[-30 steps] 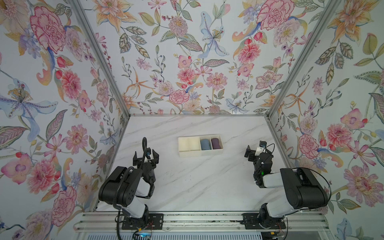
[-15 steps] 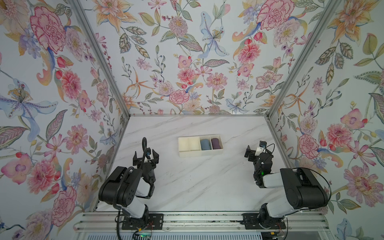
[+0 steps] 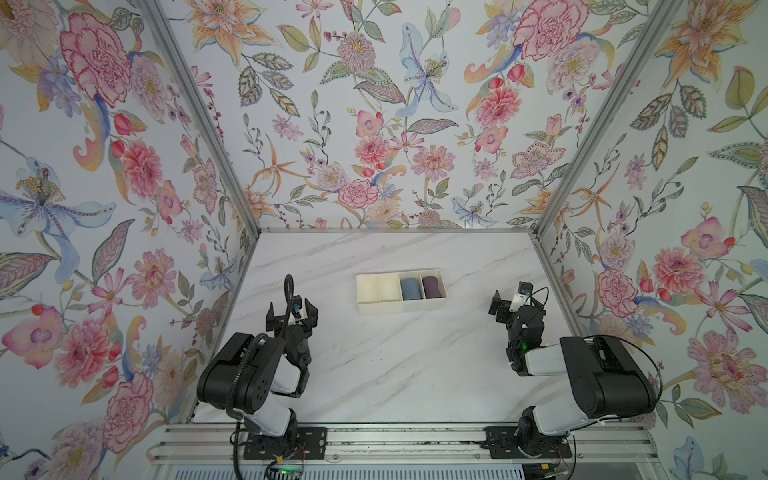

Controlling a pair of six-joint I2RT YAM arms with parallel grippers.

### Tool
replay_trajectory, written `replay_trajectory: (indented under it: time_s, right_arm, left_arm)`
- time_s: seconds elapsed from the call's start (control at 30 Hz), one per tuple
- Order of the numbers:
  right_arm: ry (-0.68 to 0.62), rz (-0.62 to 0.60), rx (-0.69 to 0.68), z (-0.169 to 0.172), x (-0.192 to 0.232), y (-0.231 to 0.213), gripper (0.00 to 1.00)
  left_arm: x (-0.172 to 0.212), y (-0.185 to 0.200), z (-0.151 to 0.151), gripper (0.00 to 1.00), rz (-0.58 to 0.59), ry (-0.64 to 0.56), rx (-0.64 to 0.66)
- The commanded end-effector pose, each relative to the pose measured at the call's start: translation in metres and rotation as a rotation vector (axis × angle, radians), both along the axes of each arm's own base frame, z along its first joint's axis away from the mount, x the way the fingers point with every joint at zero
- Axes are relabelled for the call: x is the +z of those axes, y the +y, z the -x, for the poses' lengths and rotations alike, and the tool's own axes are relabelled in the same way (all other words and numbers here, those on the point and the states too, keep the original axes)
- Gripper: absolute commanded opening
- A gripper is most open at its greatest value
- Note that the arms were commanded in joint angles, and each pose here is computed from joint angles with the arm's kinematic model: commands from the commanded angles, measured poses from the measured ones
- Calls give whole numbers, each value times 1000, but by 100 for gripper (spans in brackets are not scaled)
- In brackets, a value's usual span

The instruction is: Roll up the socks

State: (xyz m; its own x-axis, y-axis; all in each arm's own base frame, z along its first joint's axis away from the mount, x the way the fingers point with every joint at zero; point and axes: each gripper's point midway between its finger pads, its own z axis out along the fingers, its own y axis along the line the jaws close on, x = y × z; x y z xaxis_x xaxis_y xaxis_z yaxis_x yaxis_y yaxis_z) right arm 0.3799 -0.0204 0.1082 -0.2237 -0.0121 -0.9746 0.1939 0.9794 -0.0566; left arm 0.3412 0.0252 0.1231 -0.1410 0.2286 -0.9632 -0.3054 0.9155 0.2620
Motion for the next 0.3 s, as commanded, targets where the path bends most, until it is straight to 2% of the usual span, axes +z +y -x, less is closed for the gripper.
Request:
replay_trajectory:
  time_s: [0.0, 0.27]
  right_arm:
    - [-12, 15, -6, 0, 2, -1, 99]
    - [-12, 15, -6, 0, 2, -1, 99]
  left_arm:
    - [23, -2, -6, 99, 8, -92, -15]
    - [23, -2, -5, 99, 10, -95, -14]
